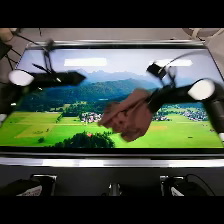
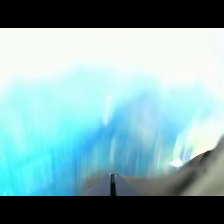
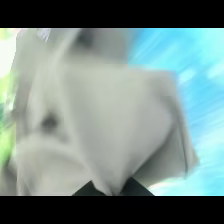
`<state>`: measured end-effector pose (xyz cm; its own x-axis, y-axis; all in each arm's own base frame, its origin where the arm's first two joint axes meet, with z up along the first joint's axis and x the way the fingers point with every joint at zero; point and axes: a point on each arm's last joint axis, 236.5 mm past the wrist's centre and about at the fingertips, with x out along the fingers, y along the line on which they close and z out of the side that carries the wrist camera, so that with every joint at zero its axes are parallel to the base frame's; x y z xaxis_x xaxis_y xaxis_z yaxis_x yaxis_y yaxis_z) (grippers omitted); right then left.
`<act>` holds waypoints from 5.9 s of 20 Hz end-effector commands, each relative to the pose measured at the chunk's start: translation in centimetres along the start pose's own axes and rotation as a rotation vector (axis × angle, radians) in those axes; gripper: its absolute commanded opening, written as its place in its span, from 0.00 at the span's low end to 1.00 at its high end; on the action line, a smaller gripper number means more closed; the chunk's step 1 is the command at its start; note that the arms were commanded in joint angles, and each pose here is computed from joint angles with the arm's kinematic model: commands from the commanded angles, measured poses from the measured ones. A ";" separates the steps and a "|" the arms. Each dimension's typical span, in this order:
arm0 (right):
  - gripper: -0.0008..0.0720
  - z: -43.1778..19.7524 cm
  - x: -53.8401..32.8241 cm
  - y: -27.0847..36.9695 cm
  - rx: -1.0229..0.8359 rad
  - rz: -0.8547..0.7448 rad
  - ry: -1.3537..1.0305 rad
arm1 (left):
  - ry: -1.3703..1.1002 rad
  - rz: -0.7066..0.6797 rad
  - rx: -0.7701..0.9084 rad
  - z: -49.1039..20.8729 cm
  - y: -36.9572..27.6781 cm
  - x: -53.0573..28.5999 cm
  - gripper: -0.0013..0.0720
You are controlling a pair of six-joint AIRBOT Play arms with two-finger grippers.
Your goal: Fold the shirts.
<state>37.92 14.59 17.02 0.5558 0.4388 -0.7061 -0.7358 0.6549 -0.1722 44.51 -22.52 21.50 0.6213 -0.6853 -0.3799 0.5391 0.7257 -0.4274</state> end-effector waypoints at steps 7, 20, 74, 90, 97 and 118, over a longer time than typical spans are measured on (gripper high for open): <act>0.05 13.8 -19.7 0.0 -0.142 -0.225 -0.389 | -0.442 0.067 0.268 12.8 -9.4 -16.9 0.05; 0.05 -1.4 12.6 13.7 0.131 0.439 0.282 | 0.208 0.452 -0.070 -8.6 7.8 -8.7 0.05; 0.04 14.1 -34.6 -1.6 -0.049 -0.615 -0.688 | -1.024 0.261 0.366 22.1 -18.4 -41.7 0.05; 0.05 -10.4 7.8 -9.9 0.547 -0.089 0.194 | -0.121 0.340 -0.102 9.2 16.1 0.9 0.05; 0.05 -12.6 18.0 -11.3 0.830 -0.026 0.098 | 0.329 0.296 -0.256 -7.2 20.6 10.3 0.05; 0.83 -27.0 5.8 -5.3 0.769 0.270 0.553 | 0.900 0.301 -0.712 -32.6 17.8 -8.4 0.84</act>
<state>35.99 -4.20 -3.51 0.0444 0.3688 -0.9284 -0.2385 0.9064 0.3487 31.34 -4.80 -7.64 -0.1529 -0.4582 -0.8756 -0.1368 0.8873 -0.4404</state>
